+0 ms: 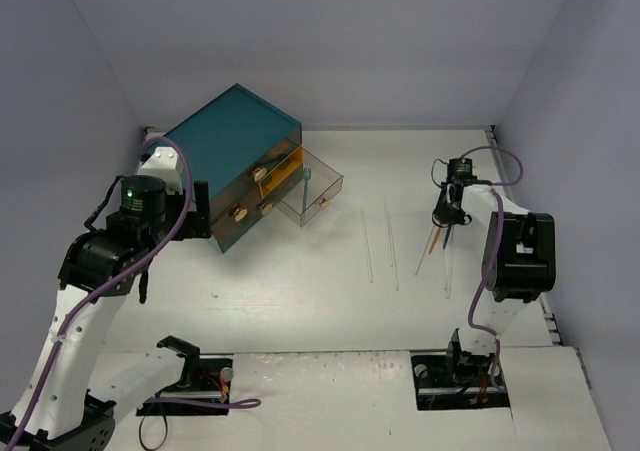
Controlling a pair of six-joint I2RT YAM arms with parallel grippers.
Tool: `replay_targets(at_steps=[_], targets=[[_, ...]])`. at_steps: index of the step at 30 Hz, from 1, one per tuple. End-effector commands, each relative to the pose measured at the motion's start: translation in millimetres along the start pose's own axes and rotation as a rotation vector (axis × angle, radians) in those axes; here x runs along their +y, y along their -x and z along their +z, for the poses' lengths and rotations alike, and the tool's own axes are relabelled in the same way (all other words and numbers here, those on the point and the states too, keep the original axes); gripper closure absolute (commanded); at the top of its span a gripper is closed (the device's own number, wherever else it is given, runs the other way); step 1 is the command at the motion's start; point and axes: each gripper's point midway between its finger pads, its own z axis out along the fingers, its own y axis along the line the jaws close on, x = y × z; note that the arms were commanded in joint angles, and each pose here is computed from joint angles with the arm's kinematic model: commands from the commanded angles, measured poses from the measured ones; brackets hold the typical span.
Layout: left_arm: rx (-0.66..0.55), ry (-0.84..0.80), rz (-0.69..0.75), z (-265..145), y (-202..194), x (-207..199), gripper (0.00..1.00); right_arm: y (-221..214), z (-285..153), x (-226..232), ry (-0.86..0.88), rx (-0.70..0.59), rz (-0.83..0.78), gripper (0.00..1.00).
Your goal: Sort the eating utensils into containers
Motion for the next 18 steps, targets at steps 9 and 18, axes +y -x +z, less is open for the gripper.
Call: replay_targets(at_steps=[9, 18], targets=[[-0.035, -0.008, -0.026, 1.6, 15.2, -3.5, 0.12, 78.9, -103.0, 61.6, 0.186, -0.306, -0.032, 1.0], [-0.043, -0.015, -0.029, -2.6, 14.3, -3.2, 0.12, 60.4, -72.7, 29.5, 0.08, -0.229, 0.035, 0.74]])
